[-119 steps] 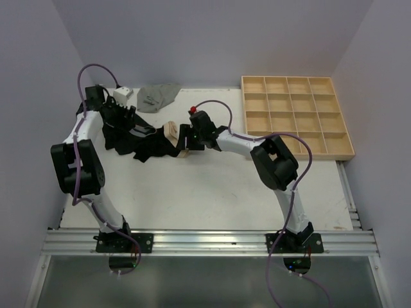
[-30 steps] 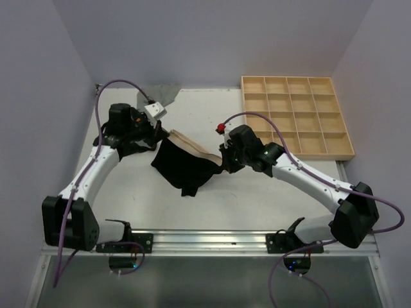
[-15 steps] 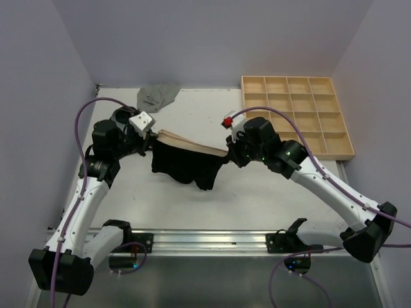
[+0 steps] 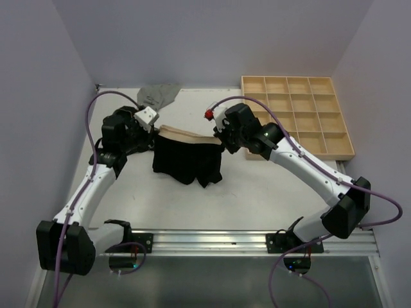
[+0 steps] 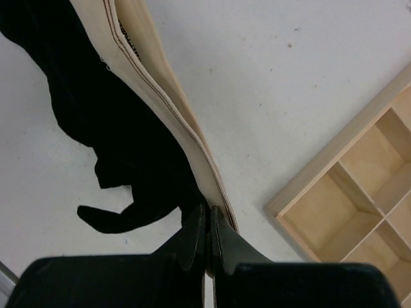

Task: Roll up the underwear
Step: Flatten the underwear

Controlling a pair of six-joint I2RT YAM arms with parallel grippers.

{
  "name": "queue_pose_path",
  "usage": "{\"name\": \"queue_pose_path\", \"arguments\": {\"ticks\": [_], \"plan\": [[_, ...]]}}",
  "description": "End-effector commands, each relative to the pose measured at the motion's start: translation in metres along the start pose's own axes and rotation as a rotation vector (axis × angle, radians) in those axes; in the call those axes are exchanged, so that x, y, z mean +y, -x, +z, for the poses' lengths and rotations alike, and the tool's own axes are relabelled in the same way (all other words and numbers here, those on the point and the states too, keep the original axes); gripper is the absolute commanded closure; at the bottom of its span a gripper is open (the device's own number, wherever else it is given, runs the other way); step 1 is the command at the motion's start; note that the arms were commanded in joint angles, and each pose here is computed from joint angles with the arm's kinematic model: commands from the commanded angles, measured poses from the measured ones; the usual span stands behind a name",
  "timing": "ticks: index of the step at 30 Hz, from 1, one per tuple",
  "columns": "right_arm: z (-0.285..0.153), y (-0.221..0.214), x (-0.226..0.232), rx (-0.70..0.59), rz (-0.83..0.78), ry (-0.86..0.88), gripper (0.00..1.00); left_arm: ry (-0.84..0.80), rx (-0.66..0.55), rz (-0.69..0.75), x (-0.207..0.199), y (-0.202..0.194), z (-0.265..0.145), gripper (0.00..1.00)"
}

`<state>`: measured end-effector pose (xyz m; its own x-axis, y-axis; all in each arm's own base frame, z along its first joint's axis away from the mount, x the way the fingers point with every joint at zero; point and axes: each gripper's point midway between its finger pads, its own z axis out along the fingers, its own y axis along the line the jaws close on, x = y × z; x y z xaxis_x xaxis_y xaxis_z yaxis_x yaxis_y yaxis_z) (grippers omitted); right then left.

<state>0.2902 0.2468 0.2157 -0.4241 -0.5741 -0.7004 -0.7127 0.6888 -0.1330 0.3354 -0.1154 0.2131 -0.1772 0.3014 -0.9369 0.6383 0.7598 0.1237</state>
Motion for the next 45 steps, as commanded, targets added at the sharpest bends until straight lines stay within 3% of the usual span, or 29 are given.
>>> {"name": "queue_pose_path", "arguments": {"ticks": [1,3,7,10,14,15,16,17,18,19,22,25,27,28,30,33,40,45], "plan": [[-0.007,0.040,-0.037,-0.073,-0.061,-0.131,1.00,0.112,-0.188,0.069,0.039,0.066,0.014,1.00],[-0.011,0.060,-0.049,-0.121,-0.073,-0.172,1.00,0.133,-0.252,0.092,0.048,0.087,0.016,1.00],[-0.023,0.080,-0.042,-0.191,-0.117,-0.118,1.00,0.097,-0.269,0.162,0.043,0.100,0.011,1.00],[-0.030,0.064,-0.021,-0.187,-0.141,-0.014,1.00,0.025,-0.234,0.290,0.020,0.080,-0.005,1.00],[-0.027,0.022,0.036,-0.161,-0.182,0.204,0.94,-0.085,-0.080,0.361,-0.025,0.003,-0.034,1.00],[-0.022,0.002,0.057,-0.119,-0.204,0.263,0.88,-0.105,-0.042,0.369,-0.032,-0.013,-0.039,0.96],[-0.022,-0.016,0.069,-0.064,-0.217,0.306,0.72,-0.125,-0.006,0.423,-0.037,-0.027,-0.044,0.86],[-0.023,-0.028,0.080,-0.031,-0.224,0.347,0.64,-0.154,0.051,0.413,-0.048,-0.049,-0.055,0.78],[-0.024,-0.041,0.092,0.007,-0.231,0.375,0.59,-0.145,0.080,0.428,-0.049,-0.058,-0.060,0.64],[-0.026,-0.047,0.096,0.026,-0.223,0.391,0.54,-0.140,0.092,0.445,-0.050,-0.063,-0.065,0.40],[-0.040,-0.035,0.102,-0.072,-0.165,0.409,0.48,-0.100,0.062,0.437,-0.053,-0.055,-0.078,0.27],[-0.049,-0.015,0.093,-0.189,-0.085,0.342,0.45,-0.096,0.002,0.373,-0.053,-0.024,-0.080,0.27],[-0.037,-0.016,0.087,-0.166,-0.014,0.292,0.46,-0.150,0.017,0.305,-0.054,-0.022,-0.069,0.29],[-0.029,-0.021,0.084,-0.132,0.009,0.263,0.53,-0.168,0.022,0.282,-0.054,-0.019,-0.064,0.32],[-0.005,-0.032,0.091,-0.030,0.097,0.261,0.68,-0.212,0.069,0.220,-0.050,-0.031,-0.044,0.36],[0.016,-0.048,0.107,0.048,0.220,0.290,0.81,-0.249,0.186,0.143,-0.039,-0.057,-0.017,0.44],[0.052,-0.078,0.131,0.129,0.447,0.290,0.85,-0.304,0.427,0.097,-0.018,-0.120,0.023,0.55],[0.084,-0.116,0.150,0.281,0.443,0.275,0.85,-0.295,0.590,0.119,-0.007,-0.165,0.024,0.63]]}}
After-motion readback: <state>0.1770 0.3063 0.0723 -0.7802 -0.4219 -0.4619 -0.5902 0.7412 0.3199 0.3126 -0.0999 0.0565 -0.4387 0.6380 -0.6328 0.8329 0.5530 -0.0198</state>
